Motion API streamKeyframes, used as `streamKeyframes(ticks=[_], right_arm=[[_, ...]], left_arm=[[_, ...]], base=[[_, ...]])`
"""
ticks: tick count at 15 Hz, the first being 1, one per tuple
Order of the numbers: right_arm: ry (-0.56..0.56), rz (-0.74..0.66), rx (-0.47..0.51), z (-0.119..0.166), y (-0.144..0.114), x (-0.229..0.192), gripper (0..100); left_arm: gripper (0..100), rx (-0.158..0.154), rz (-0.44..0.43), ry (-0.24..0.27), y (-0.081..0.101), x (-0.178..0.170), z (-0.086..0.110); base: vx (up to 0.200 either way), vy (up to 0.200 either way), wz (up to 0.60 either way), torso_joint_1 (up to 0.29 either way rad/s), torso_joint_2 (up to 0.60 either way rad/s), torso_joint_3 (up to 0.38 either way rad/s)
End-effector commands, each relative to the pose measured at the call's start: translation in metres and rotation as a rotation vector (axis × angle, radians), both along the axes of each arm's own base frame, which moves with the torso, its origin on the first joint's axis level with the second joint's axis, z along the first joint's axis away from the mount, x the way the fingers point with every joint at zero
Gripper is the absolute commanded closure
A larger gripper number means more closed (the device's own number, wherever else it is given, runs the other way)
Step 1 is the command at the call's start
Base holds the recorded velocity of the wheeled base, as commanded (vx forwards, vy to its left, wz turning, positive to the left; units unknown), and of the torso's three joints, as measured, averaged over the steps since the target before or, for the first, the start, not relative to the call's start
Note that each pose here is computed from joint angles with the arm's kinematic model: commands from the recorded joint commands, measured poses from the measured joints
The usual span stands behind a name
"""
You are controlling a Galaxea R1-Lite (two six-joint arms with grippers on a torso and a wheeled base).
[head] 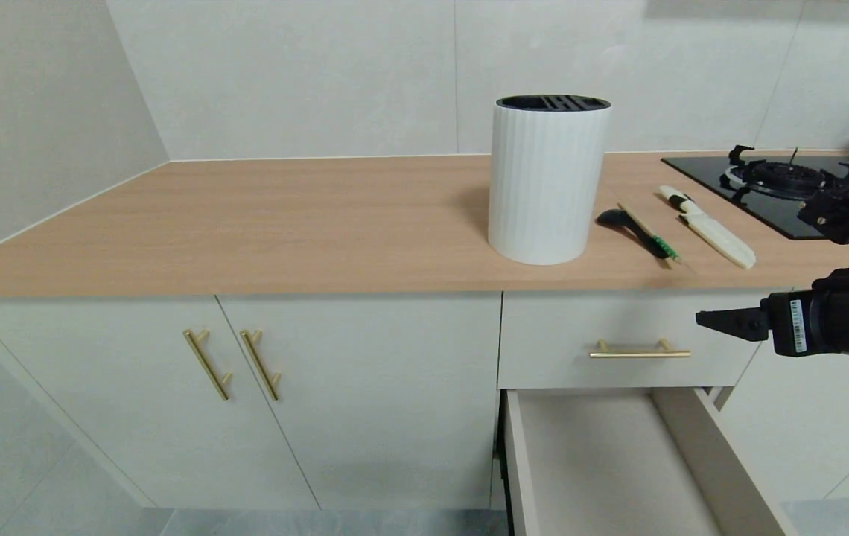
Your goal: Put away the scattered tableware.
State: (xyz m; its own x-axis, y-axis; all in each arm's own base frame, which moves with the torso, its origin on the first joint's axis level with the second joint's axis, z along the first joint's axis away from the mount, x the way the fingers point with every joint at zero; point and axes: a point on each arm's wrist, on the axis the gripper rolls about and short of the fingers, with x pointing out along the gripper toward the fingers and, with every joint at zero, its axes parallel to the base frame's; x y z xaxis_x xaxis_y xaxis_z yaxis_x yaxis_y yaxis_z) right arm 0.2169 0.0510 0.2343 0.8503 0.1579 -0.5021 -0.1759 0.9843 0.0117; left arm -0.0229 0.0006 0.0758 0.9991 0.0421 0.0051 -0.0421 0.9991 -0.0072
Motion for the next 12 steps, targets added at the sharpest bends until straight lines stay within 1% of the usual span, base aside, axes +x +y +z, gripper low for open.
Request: streamKeyframes(ticks=[1, 5, 8, 11, 12], right_arm=[[0.013, -0.002, -0.003, -0.003, 0.0, 0.003, 0], [0.007, -0.003, -0.001, -0.003, 0.001, 0.004, 0], [0.006, -0.007, -0.005, -0.007, 0.003, 0.013, 0], [-0.018, -0.03, -0.001, 0.001, 0.009, 0.047, 0], [-0.024, -0.066, -0.011, 0.002, 0.011, 0.071, 0]], left_arm=[[0, -0.001, 0.001, 0.002, 0.0, 0.0, 0.0], [0, -0.001, 0.001, 0.002, 0.0, 0.0, 0.0], [0, -0.001, 0.001, 0.002, 0.0, 0.0, 0.0], [0, -0.001, 0.001, 0.002, 0.0, 0.0, 0.0], [0, -0.001, 0.001, 0.002, 0.0, 0.0, 0.0]], base=[[0.0, 0.0, 0.0, 0.173, -0.48, -0.29], [0.0, 0.0, 0.0, 0.183, -0.48, -0.287], [0.0, 0.0, 0.0, 0.064, -0.16, -0.089], [0.0, 0.0, 0.0, 0.0, 0.0, 0.0], [0.0, 0.0, 0.0, 0.0, 0.0, 0.0]])
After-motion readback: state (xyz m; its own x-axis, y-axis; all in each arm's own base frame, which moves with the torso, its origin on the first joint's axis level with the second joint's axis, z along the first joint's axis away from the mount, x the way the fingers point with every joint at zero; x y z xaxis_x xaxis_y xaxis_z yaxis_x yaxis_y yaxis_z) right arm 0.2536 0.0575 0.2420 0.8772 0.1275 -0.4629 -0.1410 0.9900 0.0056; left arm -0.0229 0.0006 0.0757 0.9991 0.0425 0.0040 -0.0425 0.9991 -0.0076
